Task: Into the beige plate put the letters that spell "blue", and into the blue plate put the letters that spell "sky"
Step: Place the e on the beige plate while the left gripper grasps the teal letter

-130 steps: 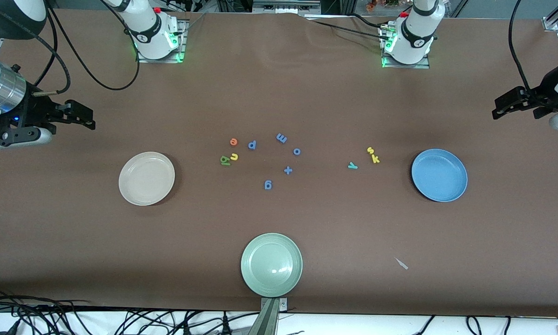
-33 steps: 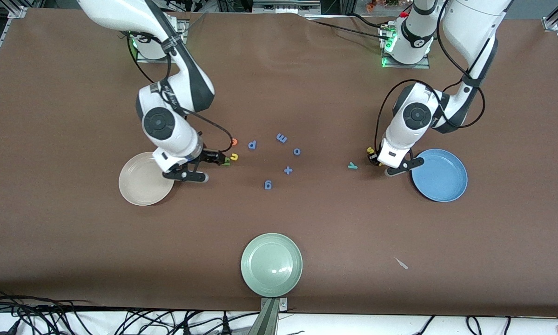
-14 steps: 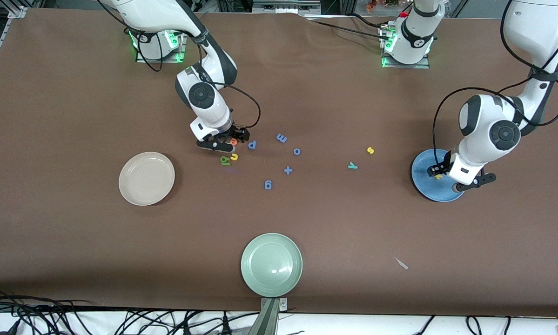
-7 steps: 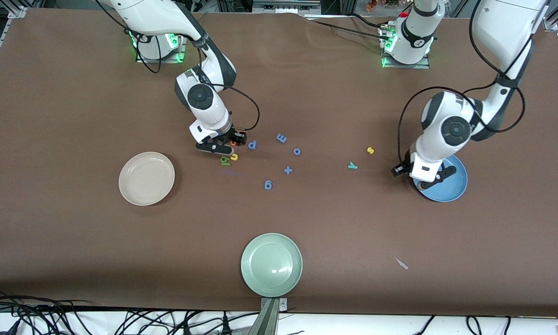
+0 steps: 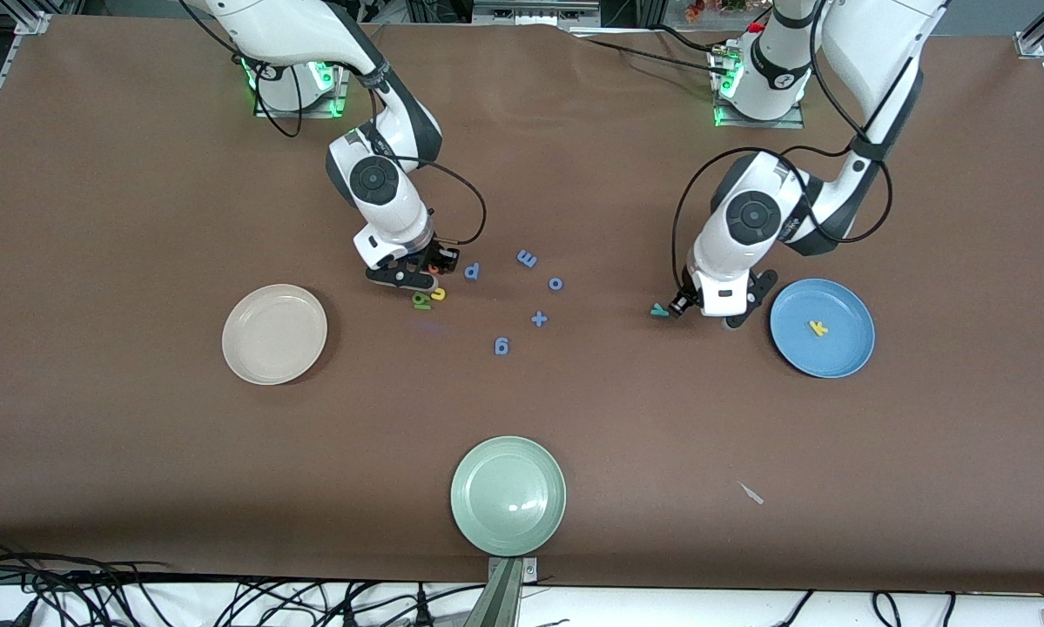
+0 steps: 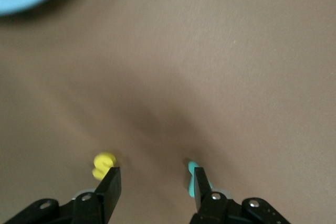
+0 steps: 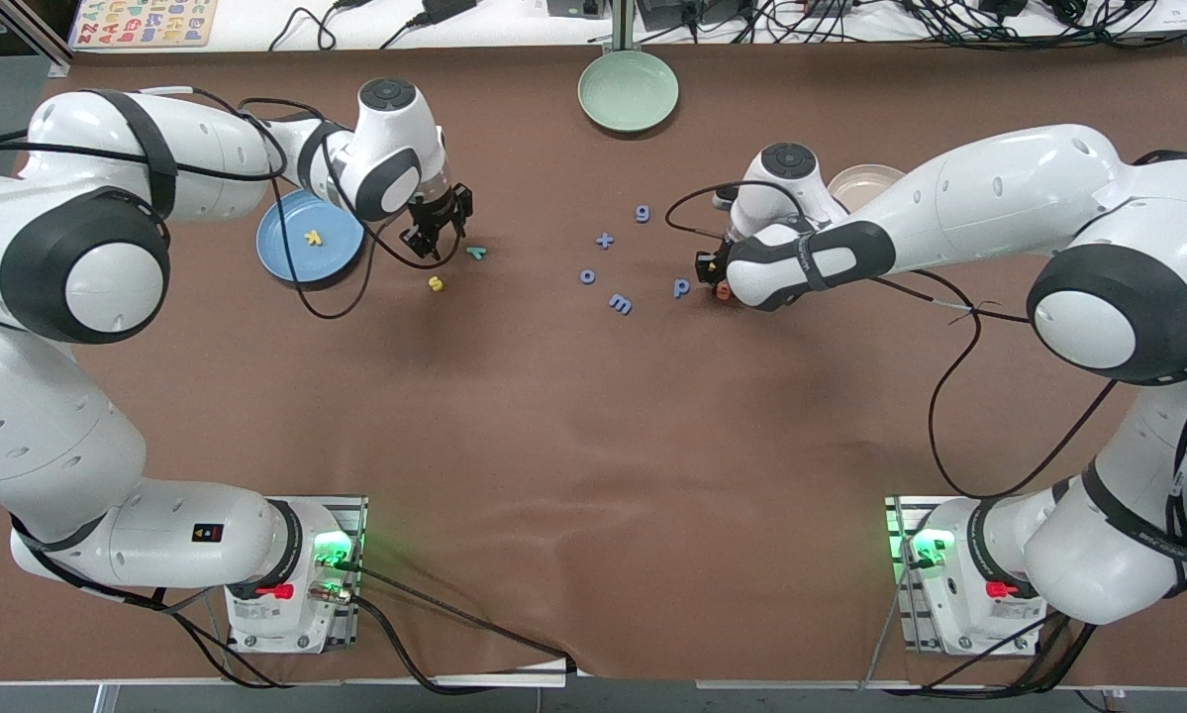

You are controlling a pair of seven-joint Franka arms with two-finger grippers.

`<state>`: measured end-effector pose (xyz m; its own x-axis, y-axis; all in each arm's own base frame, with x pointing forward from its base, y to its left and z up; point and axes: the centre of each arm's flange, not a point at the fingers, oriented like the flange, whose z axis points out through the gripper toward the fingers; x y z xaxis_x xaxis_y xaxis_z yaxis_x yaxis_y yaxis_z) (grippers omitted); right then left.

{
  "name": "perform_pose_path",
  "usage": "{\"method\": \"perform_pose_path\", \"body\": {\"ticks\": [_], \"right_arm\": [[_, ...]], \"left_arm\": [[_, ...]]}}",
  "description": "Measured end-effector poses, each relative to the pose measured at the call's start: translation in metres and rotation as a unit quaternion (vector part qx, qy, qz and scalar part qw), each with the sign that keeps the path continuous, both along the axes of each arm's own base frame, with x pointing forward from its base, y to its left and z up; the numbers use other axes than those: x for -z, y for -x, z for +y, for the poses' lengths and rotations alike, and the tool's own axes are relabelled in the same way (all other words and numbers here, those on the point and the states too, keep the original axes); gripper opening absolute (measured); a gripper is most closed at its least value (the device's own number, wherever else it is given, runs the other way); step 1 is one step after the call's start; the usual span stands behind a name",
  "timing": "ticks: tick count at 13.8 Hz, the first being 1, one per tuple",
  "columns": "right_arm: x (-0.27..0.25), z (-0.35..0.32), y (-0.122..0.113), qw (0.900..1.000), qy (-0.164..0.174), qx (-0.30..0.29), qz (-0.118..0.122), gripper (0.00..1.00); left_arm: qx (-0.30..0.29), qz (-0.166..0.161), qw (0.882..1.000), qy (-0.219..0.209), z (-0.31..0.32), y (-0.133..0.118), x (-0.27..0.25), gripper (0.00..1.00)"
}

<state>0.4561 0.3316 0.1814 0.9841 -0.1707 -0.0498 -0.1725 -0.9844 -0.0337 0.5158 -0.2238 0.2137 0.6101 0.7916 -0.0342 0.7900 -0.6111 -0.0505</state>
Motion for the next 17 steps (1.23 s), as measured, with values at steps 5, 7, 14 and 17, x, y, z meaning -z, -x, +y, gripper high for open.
{"method": "perform_pose_path", "body": {"ticks": [5, 7, 14, 17], "right_arm": [[-0.092, -0.075, -0.076, 0.996, 0.045, -0.063, 0.036, 0.29], [-0.104, -0.119, -0.101, 0.994, 0.049, -0.094, 0.026, 0.29], [-0.080, -0.239, -0.142, 0.988, 0.060, -0.139, 0.021, 0.47], [-0.079, -0.214, -0.140, 0.991, 0.039, -0.126, 0.019, 0.63]], "left_arm": [[-0.091, 0.007, 0.996, 0.006, -0.005, -0.018, 0.020, 0.71], [-0.112, 0.004, 0.994, 0.011, -0.008, -0.029, 0.021, 0.70], [-0.126, 0.014, 0.992, 0.014, -0.035, -0.024, 0.035, 0.56], [-0.132, 0.016, 0.991, 0.012, -0.039, -0.022, 0.038, 0.53]]}}
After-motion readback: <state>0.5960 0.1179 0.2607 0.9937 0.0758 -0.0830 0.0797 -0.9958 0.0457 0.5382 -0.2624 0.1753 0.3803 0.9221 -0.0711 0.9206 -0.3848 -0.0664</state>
